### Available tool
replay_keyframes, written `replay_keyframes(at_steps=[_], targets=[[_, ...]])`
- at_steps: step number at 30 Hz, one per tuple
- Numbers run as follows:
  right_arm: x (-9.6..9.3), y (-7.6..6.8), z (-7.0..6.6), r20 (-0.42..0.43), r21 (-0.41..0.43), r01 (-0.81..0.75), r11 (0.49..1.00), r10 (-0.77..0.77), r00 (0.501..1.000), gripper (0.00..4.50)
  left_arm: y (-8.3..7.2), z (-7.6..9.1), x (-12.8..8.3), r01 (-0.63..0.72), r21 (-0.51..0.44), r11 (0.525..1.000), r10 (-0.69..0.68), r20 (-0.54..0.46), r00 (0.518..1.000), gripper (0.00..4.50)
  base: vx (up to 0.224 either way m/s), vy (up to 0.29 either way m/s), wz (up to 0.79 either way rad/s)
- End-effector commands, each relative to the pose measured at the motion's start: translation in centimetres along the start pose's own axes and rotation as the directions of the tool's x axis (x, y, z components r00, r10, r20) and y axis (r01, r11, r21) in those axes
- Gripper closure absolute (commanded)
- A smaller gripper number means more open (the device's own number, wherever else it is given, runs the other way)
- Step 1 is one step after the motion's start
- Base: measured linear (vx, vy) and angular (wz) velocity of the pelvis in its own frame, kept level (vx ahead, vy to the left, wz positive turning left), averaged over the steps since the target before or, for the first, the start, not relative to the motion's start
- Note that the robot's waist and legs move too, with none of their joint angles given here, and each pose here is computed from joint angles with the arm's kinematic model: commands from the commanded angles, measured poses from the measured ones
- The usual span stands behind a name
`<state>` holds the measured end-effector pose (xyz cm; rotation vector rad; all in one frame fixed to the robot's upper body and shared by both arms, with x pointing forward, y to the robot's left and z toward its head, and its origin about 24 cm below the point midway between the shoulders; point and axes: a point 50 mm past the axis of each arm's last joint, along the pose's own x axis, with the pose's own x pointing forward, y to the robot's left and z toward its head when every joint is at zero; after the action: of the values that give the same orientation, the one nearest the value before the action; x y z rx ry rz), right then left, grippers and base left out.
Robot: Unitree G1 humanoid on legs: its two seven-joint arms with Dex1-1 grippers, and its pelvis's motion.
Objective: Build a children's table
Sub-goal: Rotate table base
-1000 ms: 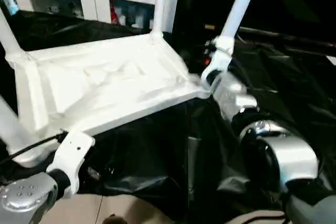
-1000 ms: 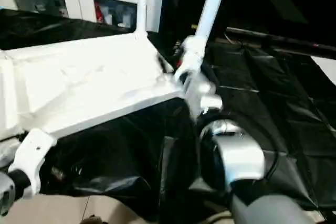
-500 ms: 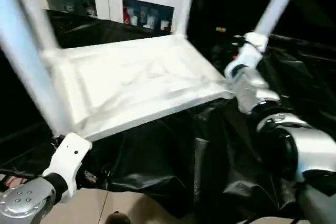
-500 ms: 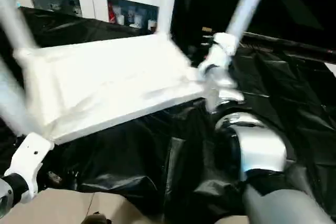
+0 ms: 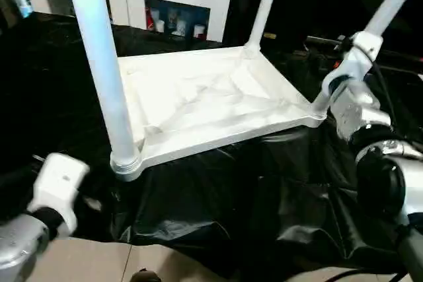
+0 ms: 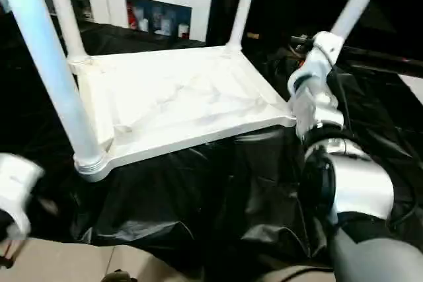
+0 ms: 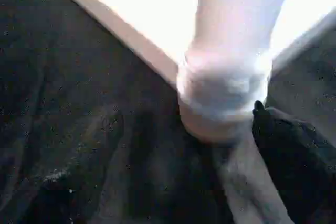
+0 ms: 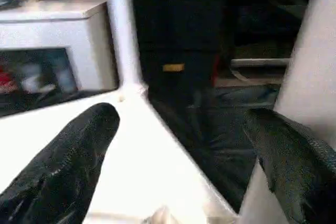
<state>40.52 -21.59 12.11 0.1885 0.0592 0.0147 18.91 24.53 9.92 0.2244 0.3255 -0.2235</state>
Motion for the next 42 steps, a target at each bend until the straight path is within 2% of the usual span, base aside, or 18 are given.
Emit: replay_keyframes(at_steps=[1, 4, 9, 11, 14, 18, 21, 23, 24, 25, 26, 29, 30, 31, 33, 36, 40, 42], targets=[[-0.6, -0.2, -1.2, -0.003, -0.027, -0.068, 0.997, 0.068, 0.998, 0.05, 0.0, 1.0, 0.4, 0.007, -0.057, 0.998, -0.001, 0.097, 0.995, 0.0, 0.0, 0.0, 0.0], [-1.3, -0.4, -2.9, -0.016, -0.031, -0.085, 0.996, 0.084, 0.996, 0.05, -0.2, 1.7, 1.1, 0.048, -0.093, 0.995, -0.032, 0.172, 0.985, 0.0, 0.0, 0.0, 0.0], [-3.9, -1.2, -7.6, -0.021, 0.029, -0.021, 0.999, 0.022, 1.0, 0.05, -1.4, 3.1, 3.7, 0.203, -0.155, 0.967, -0.144, 0.325, 0.935, 0.0, 0.0, 0.0, 0.0], [-4.5, -1.5, -8.3, -0.018, 0.033, 0.004, 0.999, -0.003, 1.0, 0.05, -1.7, 3.3, 4.1, 0.241, -0.164, 0.957, -0.172, 0.351, 0.92, 0.0, 0.0, 0.0, 0.0], [-5.5, -2.2, -9.5, -0.031, -0.013, 0.083, 0.996, -0.084, 0.996, 0.05, -2.5, 3.6, 4.7, 0.304, -0.164, 0.938, -0.228, 0.368, 0.901, 0.0, 0.0, 0.0, 0.0], [-6.9, -4.1, -11.6, -0.123, -0.106, 0.289, 0.952, -0.3, 0.946, 0.05, -3.5, 4.2, 6.0, 0.369, -0.153, 0.917, -0.289, 0.384, 0.877, 0.0, 0.0, 0.0, 0.0], [-7.4, -4.5, -12.8, -0.199, -0.131, 0.331, 0.934, -0.352, 0.915, 0.05, -5.1, 5.1, 6.1, 0.506, -0.136, 0.852, -0.414, 0.417, 0.809, 0.0, 0.0, 0.0, 0.0], [-6.6, -2.8, -12.6, -0.198, -0.108, 0.251, 0.962, -0.269, 0.943, 0.05, -6.6, 5.4, 5.7, 0.641, -0.094, 0.762, -0.554, 0.418, 0.72, 0.0, 0.0, 0.0, 0.0], [-6.5, -2.6, -12.6, -0.198, -0.108, 0.246, 0.963, -0.263, 0.944, 0.05, -6.9, 5.5, 5.6, 0.658, -0.089, 0.747, -0.572, 0.418, 0.706, 0.0, 0.0, 0.0, 0.0], [-5.6, -0.9, -12.5, -0.21, -0.094, 0.204, 0.975, -0.219, 0.953, 0.05, -8.4, 5.7, 5.1, 0.775, -0.043, 0.63, -0.7, 0.402, 0.59, 0.0, 0.0, 0.0, 0.0], [-5.6, -0.9, -12.5, -0.21, -0.094, 0.204, 0.975, -0.219, 0.953, 0.05, -8.4, 5.7, 5.1, 0.775, -0.043, 0.63, -0.7, 0.402, 0.59, 0.0, 0.0, 0.0, 0.0], [-4.9, 1.0, -12.3, -0.222, -0.104, 0.134, 0.985, -0.155, 0.963, 0.05, -9.5, 5.8, 5.1, 0.834, 0.001, 0.552, -0.78, 0.355, 0.516, 0.0, 0.0, 0.0, 0.0], [-4.9, 1.0, -12.3, -0.222, -0.104, 0.134, 0.985, -0.155, 0.963, 0.05, -9.5, 5.8, 5.1, 0.834, 0.001, 0.552, -0.78, 0.355, 0.516, 0.0, 0.0, 0.0, 0.0], [-4.3, 2.7, -12.2, -0.24, -0.101, 0.057, 0.993, -0.08, 0.967, 0.05, -10.2, 6.2, 5.2, 0.866, 0.028, 0.499, -0.821, 0.335, 0.462, 0.0, 0.0, 0.0, 0.0], [-4.1, 3.5, -12.2, -0.249, -0.1, 0.015, 0.995, -0.04, 0.968, 0.05, -10.5, 6.4, 5.1, 0.88, 0.039, 0.474, -0.837, 0.331, 0.436, 0.0, 0.0, 0.0, 0.0], [-3.9, 6.5, -12.8, -0.324, -0.104, -0.172, 0.98, 0.131, 0.937, 0.05, -11.5, 7.3, 5.4, 0.911, 0.068, 0.406, -0.869, 0.337, 0.363, 0.0, 0.0, 0.0, 0.0], [-4.1, 8.3, -13.3, -0.363, -0.102, -0.292, 0.951, 0.238, 0.901, 0.05, -12.9, 8.3, 5.6, 0.935, 0.09, 0.344, -0.886, 0.36, 0.292, 0.0, 0.0, 0.0, 0.0], [-4.0, 8.8, -12.9, -0.328, -0.107, -0.31, 0.945, 0.261, 0.908, 0.05, -13.4, 8.6, 5.8, 0.937, 0.099, 0.335, -0.888, 0.366, 0.279, 0.0, 0.0, 0.0, 0.0]])
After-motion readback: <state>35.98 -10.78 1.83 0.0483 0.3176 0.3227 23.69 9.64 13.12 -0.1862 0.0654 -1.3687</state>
